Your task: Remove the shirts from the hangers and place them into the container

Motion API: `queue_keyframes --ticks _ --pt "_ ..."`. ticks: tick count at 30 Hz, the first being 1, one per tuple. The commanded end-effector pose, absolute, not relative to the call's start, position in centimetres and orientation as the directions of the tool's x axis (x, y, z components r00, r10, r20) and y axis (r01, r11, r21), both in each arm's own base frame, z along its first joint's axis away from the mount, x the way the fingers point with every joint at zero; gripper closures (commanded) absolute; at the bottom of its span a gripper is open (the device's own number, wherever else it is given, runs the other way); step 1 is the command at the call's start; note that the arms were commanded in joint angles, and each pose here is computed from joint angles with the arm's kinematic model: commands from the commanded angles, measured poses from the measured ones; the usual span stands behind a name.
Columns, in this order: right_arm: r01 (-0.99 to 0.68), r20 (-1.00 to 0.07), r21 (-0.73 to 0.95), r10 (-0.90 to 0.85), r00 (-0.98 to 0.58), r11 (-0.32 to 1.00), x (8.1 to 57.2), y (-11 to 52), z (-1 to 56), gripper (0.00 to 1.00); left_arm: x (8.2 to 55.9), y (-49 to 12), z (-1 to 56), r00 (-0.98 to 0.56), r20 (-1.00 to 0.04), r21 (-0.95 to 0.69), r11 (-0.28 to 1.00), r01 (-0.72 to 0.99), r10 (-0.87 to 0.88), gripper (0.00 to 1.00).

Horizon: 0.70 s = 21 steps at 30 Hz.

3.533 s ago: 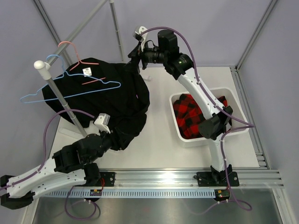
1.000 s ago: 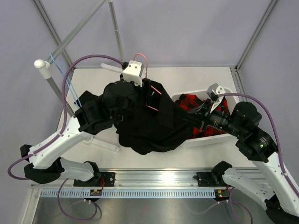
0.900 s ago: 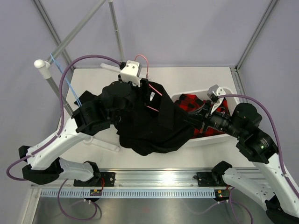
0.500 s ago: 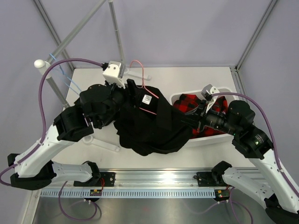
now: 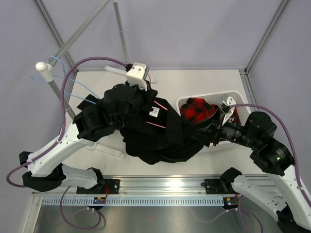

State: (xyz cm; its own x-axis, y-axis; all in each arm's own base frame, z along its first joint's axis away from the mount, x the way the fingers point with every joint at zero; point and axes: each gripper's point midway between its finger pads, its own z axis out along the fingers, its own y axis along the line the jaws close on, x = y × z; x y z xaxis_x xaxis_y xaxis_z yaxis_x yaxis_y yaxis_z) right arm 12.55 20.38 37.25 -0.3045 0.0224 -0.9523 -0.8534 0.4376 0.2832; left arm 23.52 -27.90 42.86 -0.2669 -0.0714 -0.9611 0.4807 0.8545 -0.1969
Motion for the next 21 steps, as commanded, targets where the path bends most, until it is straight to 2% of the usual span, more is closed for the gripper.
queue_keyframes --ticks 1,2,8,14,17,18,19,20,21 --pt "-0.861 -0.967 0.251 0.07 -0.245 0.443 11.8 19.5 39.9 0.07 24.1 -26.0 46.9 -0.183 -0.968 -0.234 0.874 0.425 -0.171 1.0" --pt "-0.848 -0.968 0.245 0.071 -0.24 0.47 12.1 19.1 39.8 0.01 24.3 -25.9 46.8 -0.178 -0.973 -0.211 0.883 0.419 -0.148 1.0" --pt "-0.818 -0.966 0.237 0.04 -0.255 0.524 12.4 18.1 38.1 0.0 24.1 -25.0 50.0 -0.136 -0.979 -0.196 0.883 0.428 -0.151 1.0" --pt "-0.823 -0.963 0.249 0.04 -0.267 0.51 12.8 18.8 37.0 0.02 23.6 -24.6 51.0 -0.129 -0.977 -0.21 0.873 0.44 -0.17 1.0" --pt "-0.828 -0.963 0.25 0.039 -0.267 0.503 13.6 19.5 36.9 0.2 23.3 -24.5 51.2 -0.134 -0.974 -0.223 0.863 0.453 -0.181 1.0" --pt "-0.824 -0.961 0.256 0.041 -0.273 0.505 13.9 19.7 37.0 0.52 23.1 -24.3 51.4 -0.132 -0.973 -0.228 0.86 0.456 -0.188 1.0" --pt "-0.819 -0.961 0.259 0.049 -0.274 0.512 14.1 19.7 37.2 0.77 23.1 -24.2 51.5 -0.129 -0.973 -0.229 0.861 0.455 -0.19 1.0" --pt "-0.814 -0.961 0.259 0.052 -0.273 0.52 14.3 19.7 37.3 0.97 23.1 -24.0 51.5 -0.125 -0.974 -0.226 0.864 0.449 -0.19 1.0" --pt "-0.805 -0.959 0.267 0.065 -0.275 0.53 14.2 19.4 37.5 1.0 23.3 -23.6 51.5 -0.116 -0.975 -0.22 0.875 0.432 -0.188 1.0"
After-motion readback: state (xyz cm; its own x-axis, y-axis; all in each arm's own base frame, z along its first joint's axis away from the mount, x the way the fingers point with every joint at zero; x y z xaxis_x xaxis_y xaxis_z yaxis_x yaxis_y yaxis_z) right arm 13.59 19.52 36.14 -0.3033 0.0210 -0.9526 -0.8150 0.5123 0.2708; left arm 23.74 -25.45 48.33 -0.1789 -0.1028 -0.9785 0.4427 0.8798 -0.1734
